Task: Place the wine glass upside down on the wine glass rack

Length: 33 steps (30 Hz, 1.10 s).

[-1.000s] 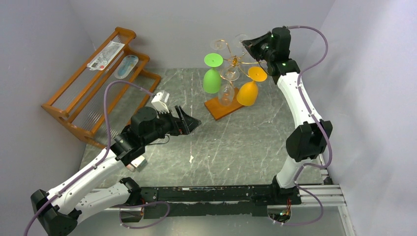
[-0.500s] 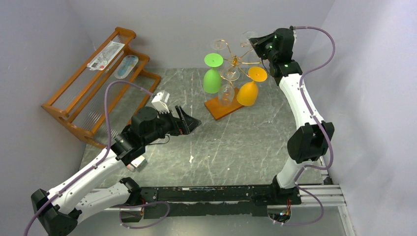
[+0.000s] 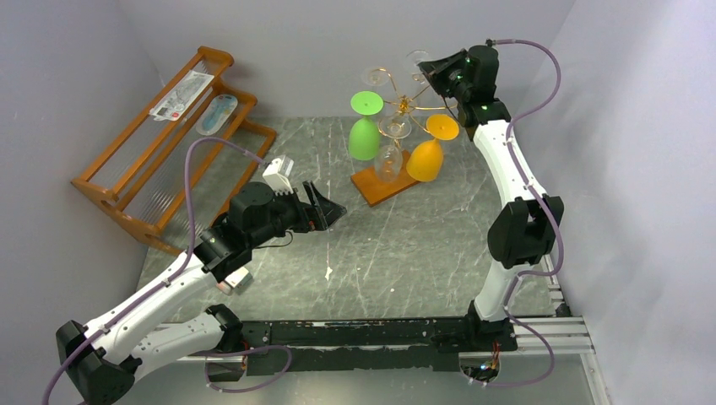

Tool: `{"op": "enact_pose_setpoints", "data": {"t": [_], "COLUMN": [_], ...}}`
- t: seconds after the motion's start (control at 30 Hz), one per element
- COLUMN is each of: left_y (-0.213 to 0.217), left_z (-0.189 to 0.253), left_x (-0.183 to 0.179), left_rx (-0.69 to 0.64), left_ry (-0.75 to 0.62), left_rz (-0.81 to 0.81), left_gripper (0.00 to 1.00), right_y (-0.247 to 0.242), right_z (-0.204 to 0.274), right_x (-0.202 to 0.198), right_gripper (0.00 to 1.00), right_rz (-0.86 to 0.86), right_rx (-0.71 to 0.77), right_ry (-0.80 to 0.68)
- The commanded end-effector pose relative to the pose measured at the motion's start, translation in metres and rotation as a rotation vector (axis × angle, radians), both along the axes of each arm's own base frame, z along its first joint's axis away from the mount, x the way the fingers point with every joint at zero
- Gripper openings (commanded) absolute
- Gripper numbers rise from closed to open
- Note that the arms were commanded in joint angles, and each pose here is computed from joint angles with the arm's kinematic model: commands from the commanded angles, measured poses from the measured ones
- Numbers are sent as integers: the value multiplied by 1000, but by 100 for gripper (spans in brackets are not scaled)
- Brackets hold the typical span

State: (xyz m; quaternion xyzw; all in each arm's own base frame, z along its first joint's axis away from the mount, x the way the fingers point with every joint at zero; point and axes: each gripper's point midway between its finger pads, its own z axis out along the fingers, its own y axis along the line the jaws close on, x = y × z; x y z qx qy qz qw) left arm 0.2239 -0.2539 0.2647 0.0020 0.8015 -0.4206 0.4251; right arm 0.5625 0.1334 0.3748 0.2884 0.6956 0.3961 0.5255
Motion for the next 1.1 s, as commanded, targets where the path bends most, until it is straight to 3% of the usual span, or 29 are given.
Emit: {"op": "enact_pose_setpoints", "data": {"t": [0.0,0.57,1.07], "left_y": [2,3,7], "left_z": [4,4,5], "left_x": [4,3,3], "left_rx": [4,5,8], "left_ry": [-11,-10,-11], "left_rz": [15,15,35], "left_gripper": [96,96,95], "right_y": [7,17,11], "right_z": [16,10,-13], "right_x": [0,-15,-11], "right_gripper": [0,3,7], "right_rz": [56,105,13], "right_rx": [0,21,123], "right_ry": [-52,19,158]}}
